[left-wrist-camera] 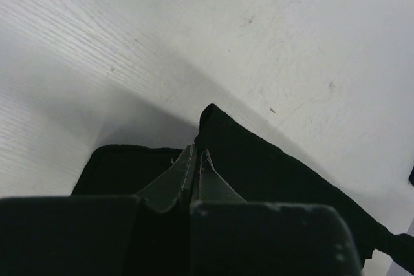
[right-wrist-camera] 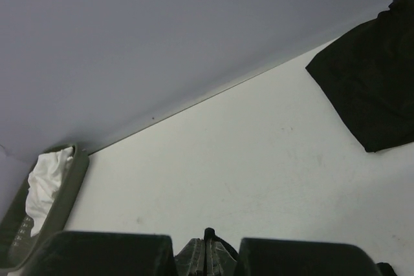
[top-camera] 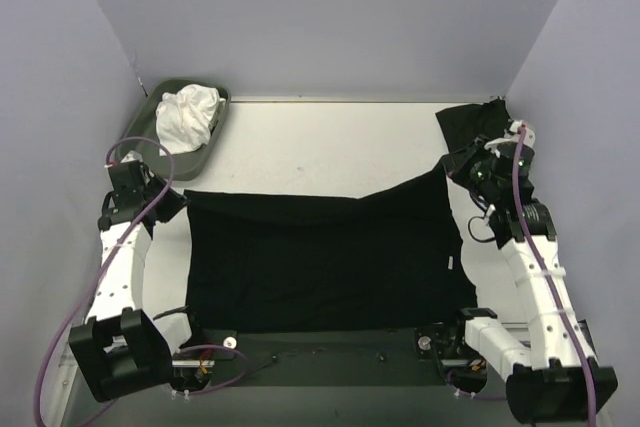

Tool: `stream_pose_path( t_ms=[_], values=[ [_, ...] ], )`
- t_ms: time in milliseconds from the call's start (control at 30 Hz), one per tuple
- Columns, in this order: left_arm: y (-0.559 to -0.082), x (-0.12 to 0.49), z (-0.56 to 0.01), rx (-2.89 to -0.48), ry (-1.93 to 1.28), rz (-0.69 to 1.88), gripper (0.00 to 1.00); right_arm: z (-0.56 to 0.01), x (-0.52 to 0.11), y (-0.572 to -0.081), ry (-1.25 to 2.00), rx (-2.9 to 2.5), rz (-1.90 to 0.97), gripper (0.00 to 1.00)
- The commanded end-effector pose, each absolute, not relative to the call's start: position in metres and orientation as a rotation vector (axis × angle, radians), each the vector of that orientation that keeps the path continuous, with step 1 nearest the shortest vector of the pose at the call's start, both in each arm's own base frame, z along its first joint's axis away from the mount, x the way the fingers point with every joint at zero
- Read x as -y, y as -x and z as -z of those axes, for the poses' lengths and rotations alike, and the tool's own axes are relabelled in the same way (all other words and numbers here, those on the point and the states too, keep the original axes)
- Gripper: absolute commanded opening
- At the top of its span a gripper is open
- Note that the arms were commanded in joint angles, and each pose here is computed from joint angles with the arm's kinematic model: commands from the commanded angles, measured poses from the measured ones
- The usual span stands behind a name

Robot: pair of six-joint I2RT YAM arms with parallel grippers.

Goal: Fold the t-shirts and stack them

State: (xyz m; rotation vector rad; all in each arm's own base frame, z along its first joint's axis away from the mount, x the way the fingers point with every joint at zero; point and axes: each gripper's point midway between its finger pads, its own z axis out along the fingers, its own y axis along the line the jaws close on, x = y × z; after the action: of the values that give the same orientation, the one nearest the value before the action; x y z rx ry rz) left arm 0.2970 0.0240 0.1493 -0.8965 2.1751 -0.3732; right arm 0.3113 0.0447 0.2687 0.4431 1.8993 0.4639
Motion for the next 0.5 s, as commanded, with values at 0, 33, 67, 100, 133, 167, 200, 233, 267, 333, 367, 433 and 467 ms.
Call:
stream_pose_path(
  t_ms=[0, 33, 67, 100, 133, 167, 200, 233, 267, 333, 367, 433, 467],
  values=[
    [-0.34, -0.028, -0.182, -2.065, 0.829, 0.451, 0.0, -0.283, -0.047, -0.351, -0.412, -1.868, -0.479, 0.0],
    [-0.349, -0.029, -0.18, -2.061, 0.842, 0.459, 0.0, -0.282, -0.045, -0.357, -0.415, -1.875, -0.467, 0.0],
    [-0.353, -0.031, -0.179, -2.06, 0.851, 0.462, 0.0, -0.276, -0.042, -0.362, -0.426, -1.889, -0.446, 0.0],
    [-0.358, -0.033, -0.178, -2.056, 0.857, 0.454, 0.0, -0.263, -0.041, -0.371, -0.431, -1.923, -0.428, 0.0],
    [-0.367, -0.036, -0.177, -2.055, 0.868, 0.455, 0.0, -0.259, -0.04, -0.375, -0.439, -1.934, -0.421, 0.0],
    [-0.372, -0.037, -0.178, -2.054, 0.872, 0.459, 0.0, -0.251, -0.04, -0.385, -0.444, -1.945, -0.416, 0.0],
    [-0.378, -0.037, -0.179, -2.051, 0.868, 0.462, 0.0, -0.249, -0.039, -0.389, -0.448, -1.949, -0.412, 0.0],
    [-0.384, -0.039, -0.171, -2.068, 0.887, 0.457, 0.0, -0.25, -0.039, -0.395, -0.451, -1.946, -0.412, 0.0],
    [-0.391, -0.04, -0.175, -2.059, 0.884, 0.458, 0.0, -0.241, -0.038, -0.401, -0.461, -1.969, -0.404, 0.0],
    [-0.402, -0.043, -0.163, -2.08, 0.911, 0.457, 0.0, -0.245, -0.032, -0.414, -0.474, -1.938, -0.377, 0.0],
    [-0.409, -0.044, -0.166, -2.073, 0.912, 0.461, 0.0, -0.245, -0.03, -0.424, -0.48, -1.939, -0.372, 0.0],
    [-0.42, -0.047, -0.156, -2.08, 0.935, 0.463, 0.0, -0.246, -0.028, -0.435, -0.483, -1.927, -0.372, 0.0],
    [-0.424, -0.046, -0.154, -2.085, 0.937, 0.465, 0.0, -0.244, -0.027, -0.443, -0.488, -1.929, -0.372, 0.0]
  ],
)
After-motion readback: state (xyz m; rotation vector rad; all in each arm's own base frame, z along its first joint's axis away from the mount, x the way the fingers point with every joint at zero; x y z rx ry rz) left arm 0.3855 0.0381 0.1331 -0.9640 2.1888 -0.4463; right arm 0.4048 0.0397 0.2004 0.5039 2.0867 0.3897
